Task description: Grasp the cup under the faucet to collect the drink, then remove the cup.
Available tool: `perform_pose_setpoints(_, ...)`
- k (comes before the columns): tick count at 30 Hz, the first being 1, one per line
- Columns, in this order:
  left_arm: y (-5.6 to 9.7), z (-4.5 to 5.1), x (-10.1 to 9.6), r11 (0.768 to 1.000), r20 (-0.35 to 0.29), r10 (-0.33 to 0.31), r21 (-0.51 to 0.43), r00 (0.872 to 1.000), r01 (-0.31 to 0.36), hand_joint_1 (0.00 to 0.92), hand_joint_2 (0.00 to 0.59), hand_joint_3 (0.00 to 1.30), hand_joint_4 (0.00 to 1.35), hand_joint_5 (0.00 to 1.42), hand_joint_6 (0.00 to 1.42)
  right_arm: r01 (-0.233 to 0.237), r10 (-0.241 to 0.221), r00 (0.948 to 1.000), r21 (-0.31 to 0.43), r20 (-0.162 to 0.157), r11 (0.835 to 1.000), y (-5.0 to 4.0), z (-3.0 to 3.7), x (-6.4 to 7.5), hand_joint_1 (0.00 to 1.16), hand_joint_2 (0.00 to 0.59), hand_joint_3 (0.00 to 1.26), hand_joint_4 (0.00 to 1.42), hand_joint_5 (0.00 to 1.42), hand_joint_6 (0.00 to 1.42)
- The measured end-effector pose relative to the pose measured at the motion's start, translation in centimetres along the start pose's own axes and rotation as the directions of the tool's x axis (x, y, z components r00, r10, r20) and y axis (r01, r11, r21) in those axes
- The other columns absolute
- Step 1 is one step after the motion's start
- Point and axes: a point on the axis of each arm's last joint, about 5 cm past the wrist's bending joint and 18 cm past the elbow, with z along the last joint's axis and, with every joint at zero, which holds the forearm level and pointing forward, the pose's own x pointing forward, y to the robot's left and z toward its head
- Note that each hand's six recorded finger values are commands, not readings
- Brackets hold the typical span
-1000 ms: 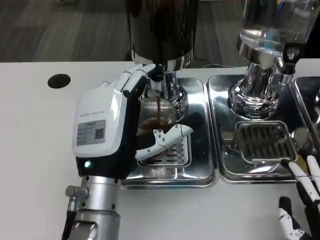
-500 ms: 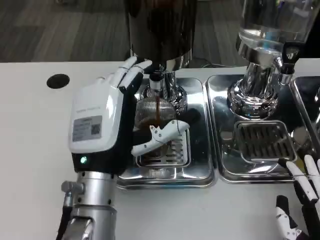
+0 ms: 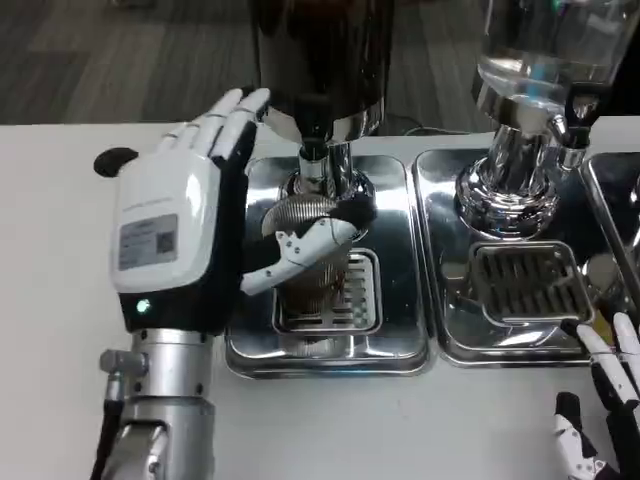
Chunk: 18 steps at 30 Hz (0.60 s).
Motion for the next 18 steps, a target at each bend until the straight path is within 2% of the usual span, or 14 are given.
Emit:
perform_pose_setpoints(9, 0.9, 0.24, 0.0, 0.999, 0.013, 0.044, -0.006, 0.999, -0.044, 0.0, 0.052, 0.2, 0.0, 0.19, 0.19, 0.005, -0.005, 1.0, 0.006, -0.001, 1.0, 0.0, 0.04, 0.1, 0.1, 0.498, 0.16, 0.0, 0.0, 0.02)
perform_pose_setpoints(14, 1.2, -0.42, -1.9, 0.999, -0.013, 0.037, -0.011, 0.999, -0.037, 0.0, 0.048, 0.2, 0.0, 0.19, 0.19, 0.007, -0.006, 1.0, 0.013, -0.003, 1.0, -0.04, 0.07, 0.2, 0.11, 0.493, 0.16, 0.0, 0.0, 0.02)
perform_pose_setpoints(16, 1.2, -1.1, -3.8, 0.999, -0.055, 0.023, -0.025, 0.998, -0.024, 0.0, 0.047, 0.2, 0.0, 0.19, 0.19, 0.013, -0.013, 0.9999, 0.018, -0.004, 1.0, -0.18, 0.08, 0.2, 0.11, 0.49, 0.16, 0.0, 0.0, 0.02)
perform_pose_setpoints(18, 1.3, -1.57, -5.1, 1.0, -0.073, 0.012, -0.018, 0.997, -0.014, 0.0, 0.046, 0.2, 0.0, 0.18, 0.17, 0.017, -0.017, 0.9998, 0.026, 0.004, 1.0, -0.32, 0.18, 0.3, 0.11, 0.463, 0.14, 0.0, 0.0, 0.01)
